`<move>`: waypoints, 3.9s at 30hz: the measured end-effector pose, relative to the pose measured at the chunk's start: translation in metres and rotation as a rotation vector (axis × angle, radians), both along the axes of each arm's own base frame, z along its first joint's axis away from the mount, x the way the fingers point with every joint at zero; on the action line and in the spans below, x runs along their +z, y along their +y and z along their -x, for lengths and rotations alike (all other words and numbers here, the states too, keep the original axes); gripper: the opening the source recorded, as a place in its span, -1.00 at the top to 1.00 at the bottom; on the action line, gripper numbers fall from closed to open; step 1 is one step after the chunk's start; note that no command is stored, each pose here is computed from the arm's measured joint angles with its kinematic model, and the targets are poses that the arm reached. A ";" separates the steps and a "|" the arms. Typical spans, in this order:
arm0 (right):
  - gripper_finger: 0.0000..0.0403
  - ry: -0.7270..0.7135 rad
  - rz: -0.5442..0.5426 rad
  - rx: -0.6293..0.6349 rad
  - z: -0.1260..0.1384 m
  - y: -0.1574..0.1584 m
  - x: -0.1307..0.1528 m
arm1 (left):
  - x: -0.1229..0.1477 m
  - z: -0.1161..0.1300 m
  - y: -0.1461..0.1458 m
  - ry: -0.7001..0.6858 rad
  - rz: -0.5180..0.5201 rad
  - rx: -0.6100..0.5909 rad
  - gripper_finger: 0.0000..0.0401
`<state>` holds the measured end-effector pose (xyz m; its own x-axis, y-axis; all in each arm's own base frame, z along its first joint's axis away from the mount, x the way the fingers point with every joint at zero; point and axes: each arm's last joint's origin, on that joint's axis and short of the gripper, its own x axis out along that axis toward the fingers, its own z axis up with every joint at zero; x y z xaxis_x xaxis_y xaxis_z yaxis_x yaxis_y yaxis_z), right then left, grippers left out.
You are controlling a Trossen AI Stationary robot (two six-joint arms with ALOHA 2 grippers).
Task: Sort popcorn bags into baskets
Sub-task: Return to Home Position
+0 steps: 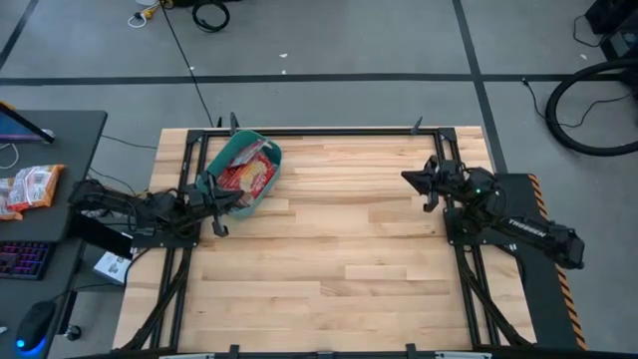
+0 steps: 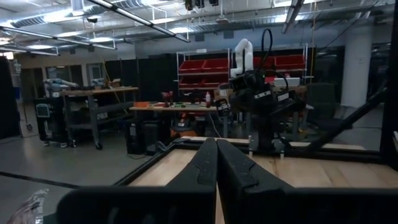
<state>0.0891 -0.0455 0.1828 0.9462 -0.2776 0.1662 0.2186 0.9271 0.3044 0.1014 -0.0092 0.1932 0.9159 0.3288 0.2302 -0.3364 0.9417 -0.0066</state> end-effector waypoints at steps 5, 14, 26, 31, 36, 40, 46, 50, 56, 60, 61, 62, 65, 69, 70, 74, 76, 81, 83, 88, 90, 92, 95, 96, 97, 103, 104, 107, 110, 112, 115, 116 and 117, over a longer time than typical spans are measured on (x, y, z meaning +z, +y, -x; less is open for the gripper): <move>0.96 -0.006 0.013 0.033 -0.003 0.007 0.001 | 0.000 0.000 -0.001 0.006 -0.020 -0.015 0.99; 0.93 0.050 0.075 0.147 -0.008 0.019 -0.003 | -0.002 -0.001 -0.001 0.033 -0.064 -0.014 0.98; 0.94 0.225 0.010 -0.067 -0.008 0.013 -0.021 | -0.005 -0.001 0.001 0.069 -0.037 0.042 0.98; 0.91 0.224 0.011 -0.068 -0.008 0.013 -0.021 | -0.005 -0.001 0.000 0.047 0.017 0.021 0.98; 0.91 0.225 0.013 -0.068 -0.008 0.013 -0.021 | -0.005 -0.001 0.000 0.037 0.044 0.015 0.98; 0.91 0.225 0.013 -0.068 -0.008 0.013 -0.021 | -0.005 -0.001 0.000 0.037 0.044 0.015 0.98; 0.91 0.225 0.013 -0.068 -0.008 0.013 -0.021 | -0.006 -0.001 0.000 0.038 0.044 0.014 0.98; 0.91 0.225 0.013 -0.068 -0.008 0.013 -0.021 | -0.006 -0.001 0.000 0.038 0.044 0.014 0.98; 0.91 0.224 0.013 -0.067 -0.008 0.013 -0.021 | -0.006 -0.001 0.000 0.038 0.043 0.014 0.98; 0.91 0.224 0.013 -0.067 -0.008 0.013 -0.021 | -0.006 -0.001 0.000 0.038 0.043 0.014 0.98; 0.91 0.224 0.013 -0.067 -0.008 0.013 -0.021 | -0.006 -0.001 0.000 0.038 0.043 0.014 0.98; 0.92 0.224 0.013 -0.067 -0.008 0.013 -0.021 | -0.006 -0.001 0.000 0.038 0.043 0.014 0.98; 0.92 0.224 0.013 -0.067 -0.008 0.013 -0.021 | -0.006 -0.001 0.000 0.038 0.043 0.014 0.98; 0.92 0.224 0.013 -0.067 -0.008 0.013 -0.021 | -0.006 -0.001 0.000 0.038 0.043 0.014 0.98; 0.91 0.224 0.013 -0.067 -0.008 0.013 -0.021 | -0.006 -0.001 0.000 0.038 0.043 0.014 0.98; 0.91 0.224 0.013 -0.067 -0.008 0.013 -0.021 | -0.006 -0.001 0.000 0.038 0.043 0.014 0.98; 0.91 0.224 0.013 -0.067 -0.008 0.013 -0.021 | -0.006 -0.001 0.000 0.038 0.043 0.014 0.98; 0.91 0.224 0.013 -0.067 -0.008 0.013 -0.021 | -0.006 -0.001 0.000 0.038 0.043 0.014 0.98; 0.91 0.224 0.013 -0.067 -0.008 0.013 -0.021 | -0.006 -0.001 0.000 0.038 0.043 0.014 0.98; 0.90 0.224 0.013 -0.067 -0.008 0.013 -0.021 | -0.006 -0.001 0.000 0.038 0.043 0.014 0.98; 0.90 0.224 0.013 -0.067 -0.008 0.013 -0.021 | -0.006 -0.001 0.000 0.038 0.043 0.014 0.98; 0.90 0.224 0.013 -0.067 -0.008 0.013 -0.021 | -0.006 -0.001 0.000 0.038 0.043 0.014 0.98; 0.90 0.224 0.013 -0.067 -0.008 0.013 -0.021 | -0.006 -0.001 0.000 0.038 0.043 0.013 0.98; 0.90 0.224 0.013 -0.067 -0.008 0.013 -0.021 | -0.006 -0.001 0.000 0.039 0.043 0.014 0.98; 0.90 0.224 0.013 -0.067 -0.008 0.013 -0.021 | -0.006 -0.001 0.000 0.038 0.043 0.013 0.98; 0.90 0.224 0.013 -0.067 -0.008 0.013 -0.021 | -0.006 -0.001 0.000 0.039 0.043 0.014 0.98; 0.90 0.224 0.013 -0.067 -0.008 0.013 -0.021 | -0.006 -0.001 0.000 0.039 0.043 0.014 0.98; 0.90 0.224 0.013 -0.067 -0.008 0.013 -0.021 | -0.006 -0.001 0.000 0.039 0.043 0.014 0.98; 0.90 0.224 0.013 -0.067 -0.008 0.013 -0.021 | -0.006 -0.001 0.000 0.039 0.043 0.014 0.98; 0.90 0.224 0.013 -0.067 -0.008 0.013 -0.021 | -0.006 -0.001 0.000 0.039 0.043 0.014 0.98; 0.90 0.224 0.013 -0.067 -0.008 0.013 -0.021 | -0.006 -0.001 0.000 0.039 0.043 0.014 0.98; 0.90 0.224 0.013 -0.067 -0.008 0.013 -0.021 | -0.006 -0.001 0.000 0.039 0.043 0.014 0.98; 0.90 0.224 0.013 -0.067 -0.008 0.013 -0.021 | -0.006 -0.001 0.000 0.039 0.043 0.013 0.98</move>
<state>0.0968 -0.0325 0.1623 0.9394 -0.3403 -0.0421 0.3406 0.9117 0.2296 0.1025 -0.0089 0.1875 0.9193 0.3499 0.1800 -0.3497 0.9363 -0.0337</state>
